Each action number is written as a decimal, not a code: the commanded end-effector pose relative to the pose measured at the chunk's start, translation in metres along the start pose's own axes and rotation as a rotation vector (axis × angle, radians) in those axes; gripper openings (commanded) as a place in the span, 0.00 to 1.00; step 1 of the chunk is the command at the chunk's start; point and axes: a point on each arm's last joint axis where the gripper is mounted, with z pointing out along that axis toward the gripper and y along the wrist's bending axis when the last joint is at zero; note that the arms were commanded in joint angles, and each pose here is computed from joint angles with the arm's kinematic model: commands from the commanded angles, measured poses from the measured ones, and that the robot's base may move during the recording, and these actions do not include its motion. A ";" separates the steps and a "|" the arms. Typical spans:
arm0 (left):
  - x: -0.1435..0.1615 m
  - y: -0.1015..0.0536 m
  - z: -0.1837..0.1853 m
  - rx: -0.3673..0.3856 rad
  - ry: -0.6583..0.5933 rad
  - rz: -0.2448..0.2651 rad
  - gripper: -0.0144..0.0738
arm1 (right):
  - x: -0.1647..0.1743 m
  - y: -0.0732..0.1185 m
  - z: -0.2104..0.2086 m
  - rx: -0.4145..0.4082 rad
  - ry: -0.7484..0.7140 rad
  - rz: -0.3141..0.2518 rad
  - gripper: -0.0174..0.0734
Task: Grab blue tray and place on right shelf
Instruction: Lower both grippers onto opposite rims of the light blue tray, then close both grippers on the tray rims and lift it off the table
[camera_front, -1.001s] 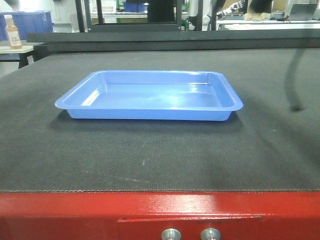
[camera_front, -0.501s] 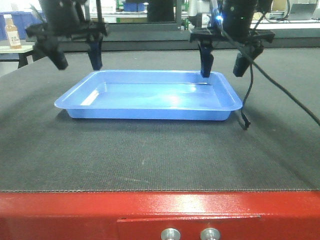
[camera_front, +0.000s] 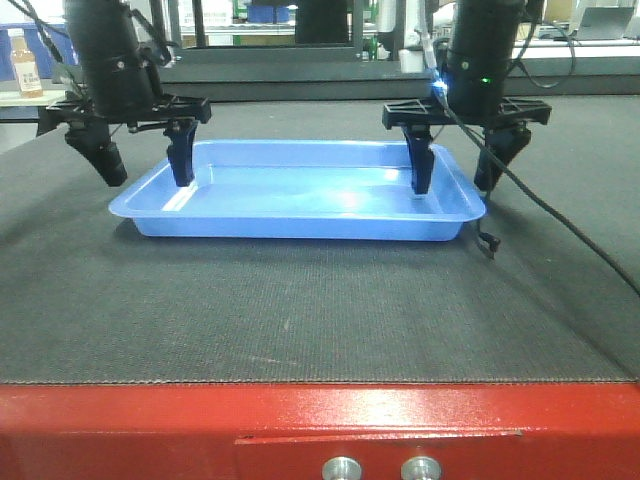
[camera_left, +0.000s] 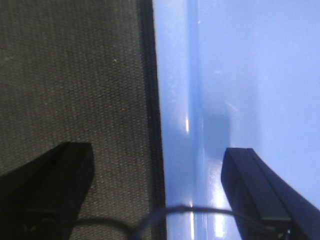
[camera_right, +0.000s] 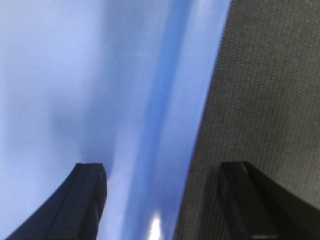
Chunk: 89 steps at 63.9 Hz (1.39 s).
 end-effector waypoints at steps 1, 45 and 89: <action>0.000 -0.001 -0.043 0.019 -0.020 -0.016 0.65 | -0.005 -0.002 -0.041 -0.015 -0.064 0.008 0.76; -0.001 -0.003 -0.074 0.021 -0.075 -0.010 0.12 | -0.003 0.000 -0.086 -0.018 -0.138 -0.001 0.26; 0.056 0.000 -0.176 0.007 -0.167 -0.001 0.12 | 0.034 0.042 -0.191 0.044 -0.314 -0.135 0.26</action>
